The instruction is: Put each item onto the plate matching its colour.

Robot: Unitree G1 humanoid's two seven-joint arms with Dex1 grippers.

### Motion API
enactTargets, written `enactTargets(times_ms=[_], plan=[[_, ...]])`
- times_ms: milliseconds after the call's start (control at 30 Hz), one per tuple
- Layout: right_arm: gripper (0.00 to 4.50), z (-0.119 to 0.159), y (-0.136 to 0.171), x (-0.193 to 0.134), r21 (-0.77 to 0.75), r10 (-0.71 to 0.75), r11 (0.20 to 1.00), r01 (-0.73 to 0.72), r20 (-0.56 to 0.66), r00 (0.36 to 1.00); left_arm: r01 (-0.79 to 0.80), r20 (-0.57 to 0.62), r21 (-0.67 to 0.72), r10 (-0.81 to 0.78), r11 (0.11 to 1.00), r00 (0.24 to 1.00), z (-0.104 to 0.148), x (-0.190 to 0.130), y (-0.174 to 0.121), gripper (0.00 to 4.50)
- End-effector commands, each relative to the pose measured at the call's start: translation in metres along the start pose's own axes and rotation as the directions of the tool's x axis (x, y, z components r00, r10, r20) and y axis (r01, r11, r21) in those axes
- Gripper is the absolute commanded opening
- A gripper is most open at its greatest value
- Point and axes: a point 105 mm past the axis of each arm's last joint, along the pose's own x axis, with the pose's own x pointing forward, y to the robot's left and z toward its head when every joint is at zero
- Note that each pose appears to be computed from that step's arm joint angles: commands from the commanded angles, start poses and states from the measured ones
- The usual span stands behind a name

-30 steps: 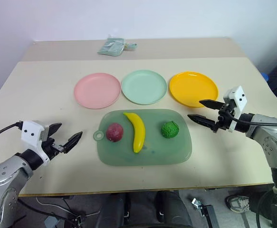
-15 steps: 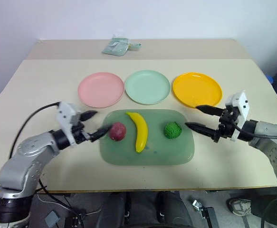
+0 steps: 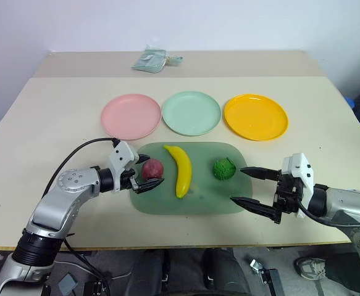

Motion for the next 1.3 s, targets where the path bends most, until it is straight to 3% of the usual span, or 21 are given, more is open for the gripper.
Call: enactTargets(times_ms=[33,100,233,333,467,567,833,900,1000,1200,1300], plan=[[4.5,0.004,0.002,0.002,-0.031,-0.002,1.0,0.003,0.028,1.0,-0.003,0.021,0.038,0.003,0.999,1.0,0.006,-0.002,0.002,2.72],[4.5,0.004,0.001,0.004,-0.036,-0.002,0.999,0.003,0.036,0.999,-0.034,0.035,0.043,0.032,0.999,0.999,0.006,-0.004,0.006,2.33],[4.5,0.008,-0.007,0.008,-0.046,-0.037,0.998,0.04,0.068,0.997,-0.201,0.132,0.012,0.198,0.979,0.971,0.021,-0.013,0.033,2.32],[4.5,0.016,-0.013,0.018,-0.062,-0.043,0.997,0.049,0.109,0.993,-0.538,0.129,-0.061,0.541,0.841,0.831,0.03,-0.02,0.097,2.32],[4.5,0.02,-0.016,0.029,-0.074,-0.042,0.996,0.052,0.134,0.99,-0.733,0.059,-0.162,0.748,0.661,0.661,0.033,-0.017,0.143,2.32],[4.5,0.021,-0.015,0.034,-0.076,-0.038,0.996,0.049,0.147,0.988,-0.759,0.06,-0.193,0.779,0.622,0.624,0.045,-0.004,0.156,2.32],[4.5,0.023,-0.013,0.038,-0.079,-0.067,0.994,0.082,0.175,0.982,-0.746,-0.021,-0.246,0.766,0.619,0.642,0.044,0.019,0.163,2.32],[4.5,0.022,-0.013,0.037,-0.079,-0.074,0.993,0.089,0.174,0.982,-0.736,-0.017,-0.269,0.761,0.621,0.649,0.044,0.02,0.162,3.34],[4.5,0.023,-0.013,0.038,-0.079,-0.08,0.992,0.095,0.177,0.981,-0.73,-0.005,-0.288,0.761,0.62,0.648,0.046,0.017,0.162,4.47],[4.5,0.032,-0.016,0.046,-0.084,-0.083,0.991,0.102,0.202,0.976,-0.733,0.121,-0.34,0.8,0.589,0.587,0.066,-0.019,0.164,4.47],[4.5,0.041,-0.019,0.054,-0.073,-0.096,0.991,0.114,0.215,0.972,-0.746,0.225,-0.28,0.796,0.605,0.561,0.077,-0.052,0.158,4.47]])
